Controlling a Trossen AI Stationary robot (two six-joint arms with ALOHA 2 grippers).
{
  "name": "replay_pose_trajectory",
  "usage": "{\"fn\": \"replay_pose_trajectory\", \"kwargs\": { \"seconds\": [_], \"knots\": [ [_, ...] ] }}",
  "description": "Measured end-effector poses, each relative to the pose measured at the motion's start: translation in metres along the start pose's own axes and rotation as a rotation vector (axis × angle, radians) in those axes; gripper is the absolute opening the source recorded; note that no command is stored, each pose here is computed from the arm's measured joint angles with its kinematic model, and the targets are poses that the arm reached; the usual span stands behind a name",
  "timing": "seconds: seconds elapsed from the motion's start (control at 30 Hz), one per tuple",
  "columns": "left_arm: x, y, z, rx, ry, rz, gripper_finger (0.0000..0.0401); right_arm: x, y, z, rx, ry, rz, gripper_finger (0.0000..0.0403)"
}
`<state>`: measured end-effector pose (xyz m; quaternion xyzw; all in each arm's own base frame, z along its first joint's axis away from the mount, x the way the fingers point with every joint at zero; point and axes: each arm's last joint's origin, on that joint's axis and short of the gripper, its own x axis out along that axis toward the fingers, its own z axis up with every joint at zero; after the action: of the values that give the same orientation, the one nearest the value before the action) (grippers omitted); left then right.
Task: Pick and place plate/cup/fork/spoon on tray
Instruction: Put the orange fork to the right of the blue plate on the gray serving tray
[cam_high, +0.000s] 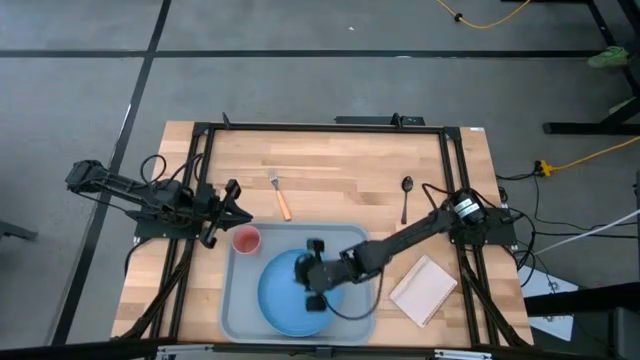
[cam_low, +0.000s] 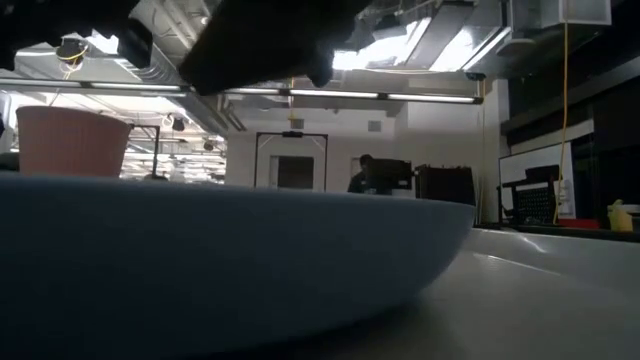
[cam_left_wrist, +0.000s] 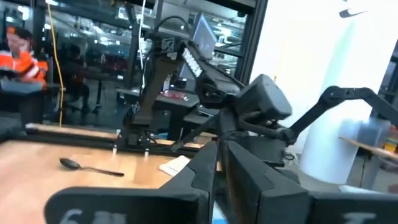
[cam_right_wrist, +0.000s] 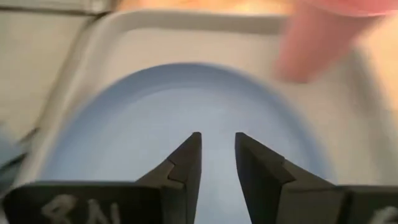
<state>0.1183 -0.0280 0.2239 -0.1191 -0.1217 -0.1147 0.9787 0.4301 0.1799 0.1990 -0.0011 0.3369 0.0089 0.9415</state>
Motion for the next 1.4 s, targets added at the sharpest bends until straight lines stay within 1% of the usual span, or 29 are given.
{"fn": "replay_pose_trajectory", "kwargs": {
  "seconds": [0.07,0.13,0.23,0.3,0.33,0.4,0.47,0.53,0.6,0.63,0.7,0.8,0.87,0.97,1.03,1.1,1.17,1.2,1.3,1.4],
  "knots": [
    [-0.002,0.000,0.002,0.033,-0.013,-0.003,0.0027,0.004,-0.014,0.004,0.041,-0.008,-0.050,0.0101],
    [-0.005,-0.001,0.005,0.067,-0.029,-0.005,0.0027,0.008,-0.029,0.007,0.063,-0.011,-0.076,0.0101],
    [-0.012,0.000,0.003,0.128,0.003,0.018,0.0027,0.013,-0.054,0.012,0.102,-0.012,-0.121,0.0101],
    [-0.018,0.002,0.001,0.136,0.041,0.051,0.0027,0.017,-0.076,0.015,0.171,-0.018,-0.154,0.0101],
    [-0.020,0.003,-0.001,0.137,0.063,0.063,0.0027,0.019,-0.088,0.017,0.225,-0.023,-0.166,0.0101],
    [-0.026,0.003,-0.003,0.134,0.090,0.061,0.0027,0.023,-0.112,0.021,0.342,-0.033,-0.160,0.0101],
    [-0.029,0.002,-0.003,0.141,0.094,0.011,0.0027,0.025,-0.134,0.025,0.431,-0.045,-0.116,0.0101],
    [-0.033,0.000,-0.002,0.173,0.089,-0.043,0.0027,0.026,-0.153,0.031,0.489,-0.083,-0.064,0.0101],
    [-0.037,0.000,-0.003,0.198,0.105,-0.057,0.0027,0.026,-0.166,0.037,0.496,-0.137,-0.036,0.0101],
    [-0.037,0.001,-0.006,0.207,0.135,-0.047,0.0027,0.025,-0.171,0.040,0.484,-0.170,-0.034,0.0101],
    [-0.038,0.003,-0.013,0.215,0.202,-0.008,0.0027,0.023,-0.180,0.047,0.451,-0.213,-0.028,0.0101],
    [-0.039,0.006,-0.016,0.223,0.240,0.056,0.0027,0.016,-0.192,0.063,0.398,-0.248,-0.024,0.0101],
    [-0.040,0.007,-0.019,0.237,0.253,0.081,0.0027,0.010,-0.200,0.073,0.339,-0.251,-0.042,0.0101],
    [-0.039,0.007,-0.021,0.298,0.242,0.072,0.0027,0.000,-0.218,0.086,0.250,-0.226,-0.089,0.0101],
    [-0.038,0.009,-0.030,0.303,0.231,0.071,0.0027,-0.008,-0.233,0.093,0.223,-0.215,-0.137,0.0101],
    [-0.037,0.012,-0.042,0.284,0.185,0.068,0.0027,-0.013,-0.246,0.093,0.240,-0.182,-0.194,0.0101],
    [-0.037,0.011,-0.041,0.273,0.185,0.067,0.0027,-0.015,-0.259,0.090,0.292,-0.158,-0.225,0.0101],
    [-0.037,0.011,-0.040,0.278,0.183,0.069,0.0027,-0.016,-0.264,0.090,0.326,-0.163,-0.226,0.0101],
    [-0.037,0.012,-0.039,0.352,0.173,0.074,0.0027,-0.013,-0.273,0.085,0.404,-0.163,-0.222,0.0101],
    [-0.036,0.013,-0.034,0.390,0.122,0.086,0.0027,0.009,-0.273,0.072,0.452,-0.122,-0.183,0.0101]
  ]
}}
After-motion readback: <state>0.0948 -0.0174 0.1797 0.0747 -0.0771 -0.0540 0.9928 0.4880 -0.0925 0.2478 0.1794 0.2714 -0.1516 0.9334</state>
